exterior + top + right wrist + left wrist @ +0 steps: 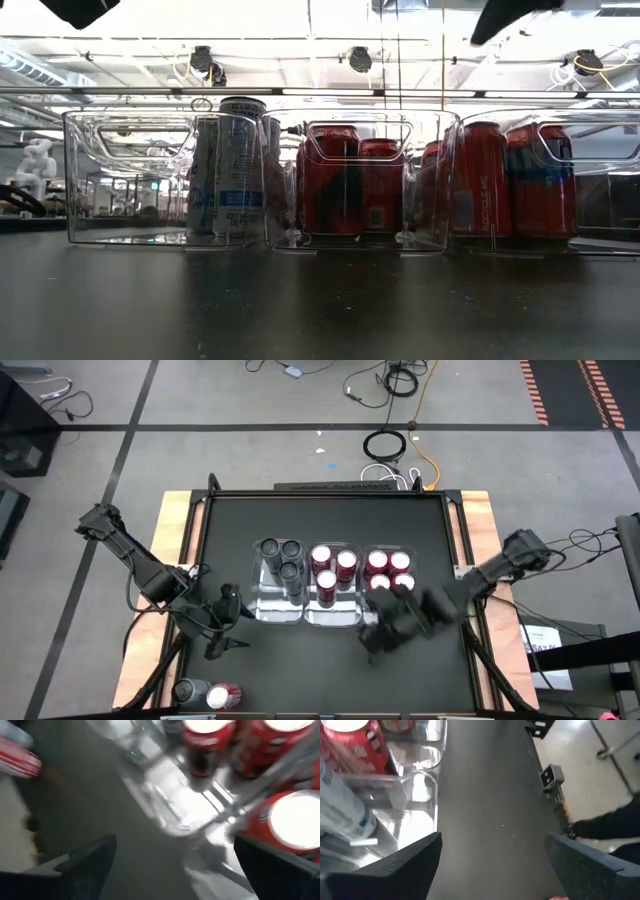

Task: Sort soda cans
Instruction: Put the red-white soda can into the center transparent bin

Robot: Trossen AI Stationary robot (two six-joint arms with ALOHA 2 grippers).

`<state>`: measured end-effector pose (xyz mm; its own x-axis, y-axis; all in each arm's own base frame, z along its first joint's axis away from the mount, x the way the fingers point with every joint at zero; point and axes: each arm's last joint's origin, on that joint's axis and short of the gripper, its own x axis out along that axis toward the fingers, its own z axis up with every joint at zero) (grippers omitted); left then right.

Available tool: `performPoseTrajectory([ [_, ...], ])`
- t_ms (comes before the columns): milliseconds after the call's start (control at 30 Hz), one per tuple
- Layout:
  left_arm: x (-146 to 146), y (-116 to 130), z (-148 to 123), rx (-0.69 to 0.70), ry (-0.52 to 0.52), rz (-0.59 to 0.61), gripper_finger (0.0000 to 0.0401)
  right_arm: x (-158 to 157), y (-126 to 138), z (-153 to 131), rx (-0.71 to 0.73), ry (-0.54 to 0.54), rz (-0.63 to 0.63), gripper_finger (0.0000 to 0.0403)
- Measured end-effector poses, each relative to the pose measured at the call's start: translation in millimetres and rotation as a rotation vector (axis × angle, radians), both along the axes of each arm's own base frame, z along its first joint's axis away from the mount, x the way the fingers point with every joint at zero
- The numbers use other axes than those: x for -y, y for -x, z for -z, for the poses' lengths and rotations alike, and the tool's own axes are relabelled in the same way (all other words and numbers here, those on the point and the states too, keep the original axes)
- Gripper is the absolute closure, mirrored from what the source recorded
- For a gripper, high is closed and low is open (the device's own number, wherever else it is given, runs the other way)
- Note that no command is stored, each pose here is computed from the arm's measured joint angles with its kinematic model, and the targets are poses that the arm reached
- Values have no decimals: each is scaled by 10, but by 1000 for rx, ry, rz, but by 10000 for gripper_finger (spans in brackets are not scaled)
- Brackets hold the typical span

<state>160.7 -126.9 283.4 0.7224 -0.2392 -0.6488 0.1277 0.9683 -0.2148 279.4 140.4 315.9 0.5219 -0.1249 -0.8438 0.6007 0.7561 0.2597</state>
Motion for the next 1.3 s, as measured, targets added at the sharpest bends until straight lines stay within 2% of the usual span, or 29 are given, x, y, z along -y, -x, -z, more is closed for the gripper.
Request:
performPoseTrajectory([
  [133,1,-2,-3,-30,103,-92,41,-491,89,137,197,-56,29,7],
  [233,-7,-8,-5,-13,96,-129,41,-824,124,211,370,-79,25,7],
  [300,-9,-20,-17,5,122,-176,41,-974,142,283,410,-68,21,7],
  [467,-34,-59,-58,58,171,-292,42,-1134,110,557,357,-12,-11,7],
  [600,-40,-45,-157,32,224,-333,42,-1198,73,738,261,-42,-61,7],
  [733,9,-59,-308,-68,264,-386,43,-1229,104,882,166,-18,-98,7],
  [933,243,-292,-480,-230,181,-453,43,-1305,344,974,66,47,-102,7],
  [1067,413,-456,-526,-429,155,-539,43,-1453,575,986,43,73,-175,7],
  [1200,552,-561,-518,-595,184,-582,43,-1602,811,991,35,80,-245,7],
  [1300,628,-640,-515,-597,226,-577,43,-1677,933,991,41,66,-258,7],
])
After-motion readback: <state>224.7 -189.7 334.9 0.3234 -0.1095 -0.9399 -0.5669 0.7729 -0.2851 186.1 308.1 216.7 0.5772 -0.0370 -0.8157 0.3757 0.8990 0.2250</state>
